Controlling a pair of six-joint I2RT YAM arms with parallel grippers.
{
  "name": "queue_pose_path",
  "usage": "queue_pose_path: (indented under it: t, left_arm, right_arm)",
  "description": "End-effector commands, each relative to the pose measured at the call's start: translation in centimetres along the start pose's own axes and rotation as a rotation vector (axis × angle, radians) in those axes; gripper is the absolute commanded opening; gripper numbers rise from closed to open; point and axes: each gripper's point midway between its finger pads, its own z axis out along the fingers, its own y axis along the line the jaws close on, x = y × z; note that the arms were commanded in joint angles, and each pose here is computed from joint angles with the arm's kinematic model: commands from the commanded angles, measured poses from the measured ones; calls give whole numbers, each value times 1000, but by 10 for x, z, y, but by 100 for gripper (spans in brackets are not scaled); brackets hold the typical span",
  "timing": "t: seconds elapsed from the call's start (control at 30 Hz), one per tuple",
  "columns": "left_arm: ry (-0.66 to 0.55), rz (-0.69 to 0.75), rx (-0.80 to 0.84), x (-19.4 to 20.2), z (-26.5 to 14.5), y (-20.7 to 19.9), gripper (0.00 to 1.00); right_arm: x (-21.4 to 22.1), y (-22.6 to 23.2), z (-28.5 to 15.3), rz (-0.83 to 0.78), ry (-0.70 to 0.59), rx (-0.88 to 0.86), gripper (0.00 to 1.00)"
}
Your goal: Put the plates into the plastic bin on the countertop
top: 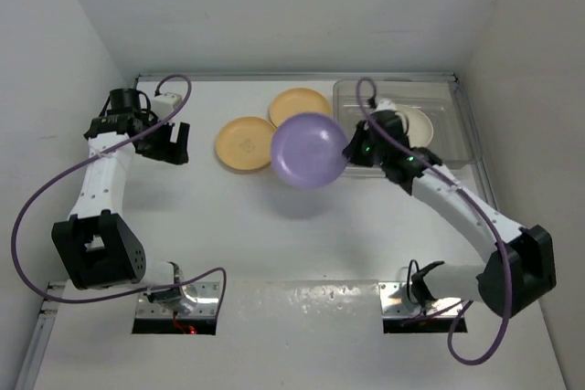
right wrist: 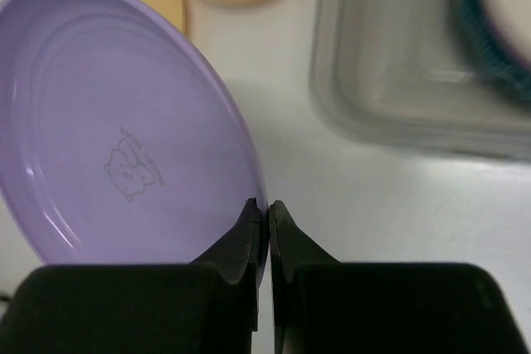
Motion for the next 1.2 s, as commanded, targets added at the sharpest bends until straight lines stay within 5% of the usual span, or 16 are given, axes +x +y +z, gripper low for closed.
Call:
queue_pose_path:
  t: [0.0,0.33,0.73,0.77,0.93,1.03,1.17]
  left_arm:
    - [-34,14,-27,-13,-4,10,87]
    - [-10,-6,-57,-13,2,25,87]
    - [32,-43,-60,-7,15,36,87]
    - [28,-43,-51,-8,15,35,87]
    - [16,-41,-45,-12,14,34,87]
    - [8,-38,-49,-13,11,34,87]
    - [8,-38,-49,-13,11,34,87]
  right_arm:
    - [-95,-28,-16,141,-215,18,0]
    - [-163,-209,-8,508,-333,469,0]
    - [-124,-264,11,545,-227,632,0]
    - [-124,-262,15,543,-210,601,4]
    - [-98,-271,23,509,-53,646,57]
    - [-94,-270,12,485,-72,659,71]
    - [-111,-262,-4,377,-129,655,74]
